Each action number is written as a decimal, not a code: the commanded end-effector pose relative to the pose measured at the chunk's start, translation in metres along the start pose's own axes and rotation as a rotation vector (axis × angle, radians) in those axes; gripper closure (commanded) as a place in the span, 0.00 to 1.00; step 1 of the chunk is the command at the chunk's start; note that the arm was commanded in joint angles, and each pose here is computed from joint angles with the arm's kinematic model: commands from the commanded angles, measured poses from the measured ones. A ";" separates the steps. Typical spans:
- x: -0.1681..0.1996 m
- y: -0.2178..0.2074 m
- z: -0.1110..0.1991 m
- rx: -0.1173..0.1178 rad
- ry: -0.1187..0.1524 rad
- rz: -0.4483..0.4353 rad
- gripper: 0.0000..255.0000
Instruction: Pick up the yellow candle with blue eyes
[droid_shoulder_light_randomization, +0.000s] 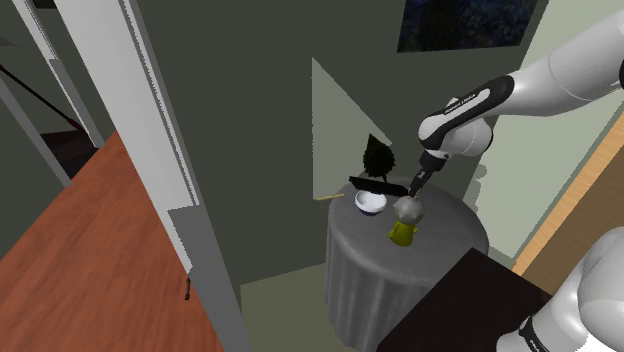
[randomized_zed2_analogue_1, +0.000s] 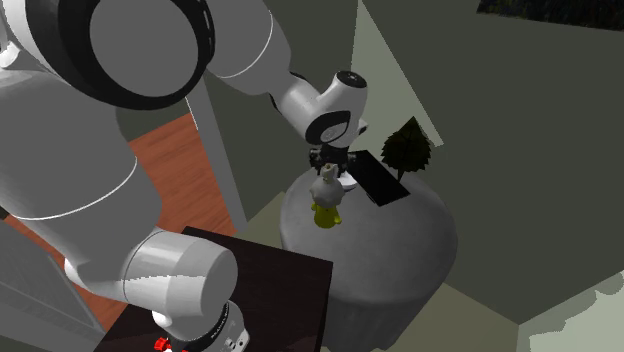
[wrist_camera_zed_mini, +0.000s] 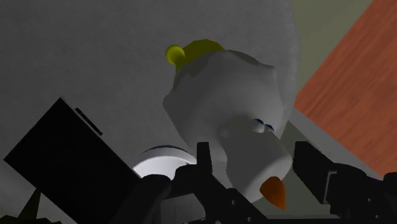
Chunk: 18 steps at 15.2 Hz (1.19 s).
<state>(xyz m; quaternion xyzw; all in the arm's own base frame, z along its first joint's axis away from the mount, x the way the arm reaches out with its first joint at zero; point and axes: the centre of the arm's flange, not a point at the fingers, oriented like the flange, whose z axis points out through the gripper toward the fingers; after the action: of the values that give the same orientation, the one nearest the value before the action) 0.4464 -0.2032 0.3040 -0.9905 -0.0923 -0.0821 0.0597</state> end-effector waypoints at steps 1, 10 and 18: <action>0.000 0.000 0.001 0.000 0.000 0.000 1.00; 0.000 0.000 -0.005 0.000 0.000 0.000 1.00; 0.008 -0.004 -0.046 0.000 0.000 0.000 1.00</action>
<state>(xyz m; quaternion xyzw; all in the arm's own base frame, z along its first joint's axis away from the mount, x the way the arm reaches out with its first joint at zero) 0.4463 -0.2033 0.3445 -0.9906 -0.0923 -0.0816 0.0601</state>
